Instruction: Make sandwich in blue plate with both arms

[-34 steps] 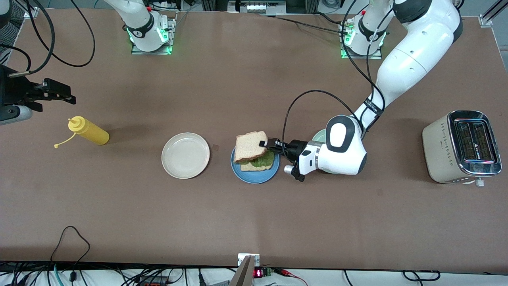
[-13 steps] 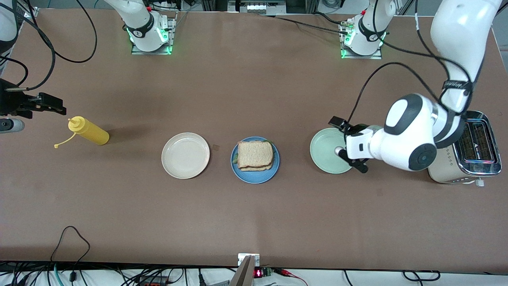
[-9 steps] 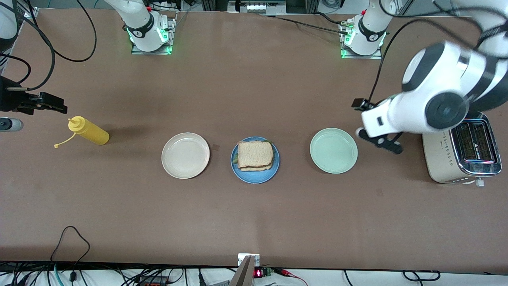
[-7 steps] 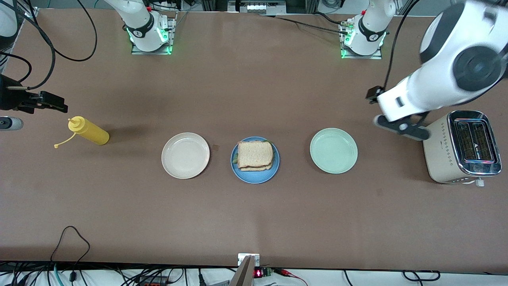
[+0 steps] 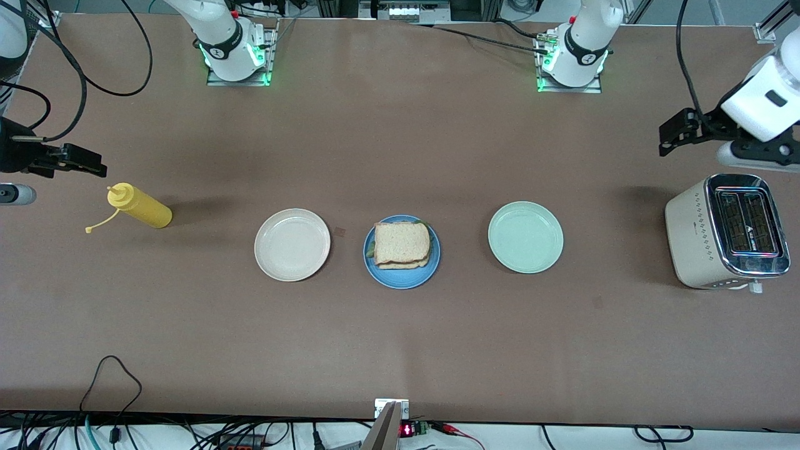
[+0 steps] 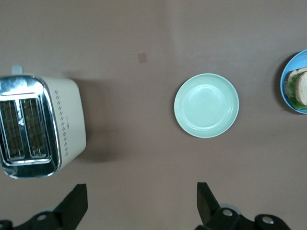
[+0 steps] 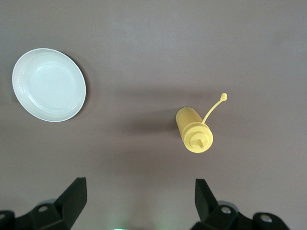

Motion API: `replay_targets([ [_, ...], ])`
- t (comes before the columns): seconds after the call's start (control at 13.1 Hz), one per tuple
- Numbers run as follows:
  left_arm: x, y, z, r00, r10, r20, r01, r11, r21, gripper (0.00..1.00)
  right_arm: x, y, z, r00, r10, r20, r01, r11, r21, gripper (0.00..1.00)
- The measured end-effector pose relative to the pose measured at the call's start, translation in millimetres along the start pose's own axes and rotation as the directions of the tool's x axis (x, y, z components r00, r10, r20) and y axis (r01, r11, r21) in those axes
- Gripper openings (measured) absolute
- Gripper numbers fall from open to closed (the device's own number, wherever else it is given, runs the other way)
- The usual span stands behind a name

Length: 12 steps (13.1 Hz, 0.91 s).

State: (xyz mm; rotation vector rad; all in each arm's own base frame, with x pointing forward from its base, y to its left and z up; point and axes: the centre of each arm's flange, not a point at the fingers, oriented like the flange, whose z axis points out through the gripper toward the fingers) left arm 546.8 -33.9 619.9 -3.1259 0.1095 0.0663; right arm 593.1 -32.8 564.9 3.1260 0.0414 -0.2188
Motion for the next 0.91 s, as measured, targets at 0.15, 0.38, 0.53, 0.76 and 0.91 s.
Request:
replay_targets([
  [0.15, -2.3, -6.5, 11.2, 1.0, -0.016, 0.024, 0.017, 0.999, -0.028, 1.0, 0.0, 0.0, 0.0, 1.0, 0.002, 0.0, -0.002, 1.0, 0.0, 1.0],
  [0.38, -2.4, -3.6, 13.2, 1.0, -0.012, 0.028, 0.013, 0.999, -0.03, 1.0, 0.0, 0.0, -0.1, 1.0, 0.004, 0.0, -0.004, 1.0, 0.0, 1.0],
  [0.53, -2.7, -3.6, 13.5, 0.999, -0.012, 0.032, 0.013, 0.999, -0.03, 1.0, -0.1, 0.3, 0.0, 1.0, 0.005, 0.0, -0.005, 1.0, 0.0, 1.0],
  [0.76, -3.3, -3.8, 13.9, 0.999, -0.013, 0.036, 0.014, 0.999, -0.03, 1.0, -0.1, 0.3, 0.0, 1.0, 0.005, 0.0, -0.005, 1.0, 0.0, 1.0],
  [0.91, -3.1, -3.8, 14.2, 0.999, -0.012, 0.037, 0.014, 0.999, -0.03, 1.0, -0.1, 0.5, 0.0, 1.0, 0.006, 0.0, -0.006, 1.0, 0.0, 1.0],
])
